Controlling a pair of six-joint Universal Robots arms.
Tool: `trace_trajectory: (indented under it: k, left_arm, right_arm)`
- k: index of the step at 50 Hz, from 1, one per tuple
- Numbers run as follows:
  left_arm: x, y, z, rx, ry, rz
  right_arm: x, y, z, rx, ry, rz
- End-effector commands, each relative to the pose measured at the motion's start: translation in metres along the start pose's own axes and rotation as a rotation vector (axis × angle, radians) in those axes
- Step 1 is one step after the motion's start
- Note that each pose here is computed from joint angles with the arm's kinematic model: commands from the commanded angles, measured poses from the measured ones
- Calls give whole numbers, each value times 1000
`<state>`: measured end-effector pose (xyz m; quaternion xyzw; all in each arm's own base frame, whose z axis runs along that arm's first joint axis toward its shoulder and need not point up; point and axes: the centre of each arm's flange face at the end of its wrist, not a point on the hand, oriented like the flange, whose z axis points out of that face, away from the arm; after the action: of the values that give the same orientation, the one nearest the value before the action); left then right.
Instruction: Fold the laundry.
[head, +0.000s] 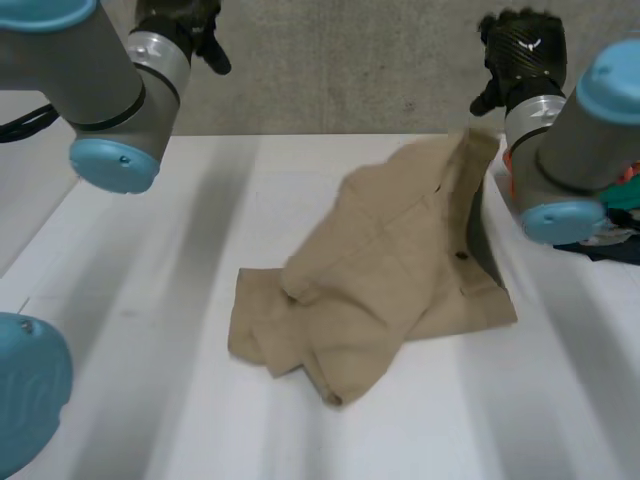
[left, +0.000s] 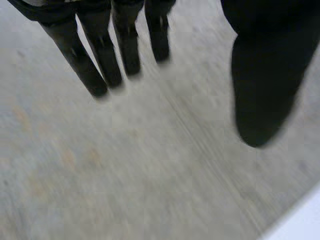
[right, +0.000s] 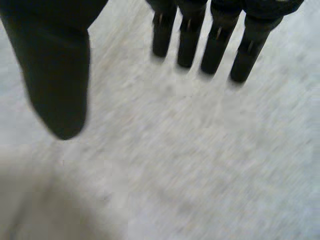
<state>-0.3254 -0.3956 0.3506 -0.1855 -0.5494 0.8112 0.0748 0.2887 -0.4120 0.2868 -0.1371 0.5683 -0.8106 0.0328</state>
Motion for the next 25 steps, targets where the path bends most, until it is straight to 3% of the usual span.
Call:
trace_trajectory:
  k: [1,10,16,25]
  left_arm:
    - [-1,-28,1,99,4,-58]
    - [31,-9,-48,-128,123,15]
    - [75,30,-103,-330,288,46]
    - [121,87,-133,-464,423,74]
  right_arm:
    - [-9,12,-8,-60,-65,-114]
    - [20,26,-39,-378,-142,-198]
    - [26,34,-79,-572,-250,-207]
    - [27,54,-125,-692,-357,-204]
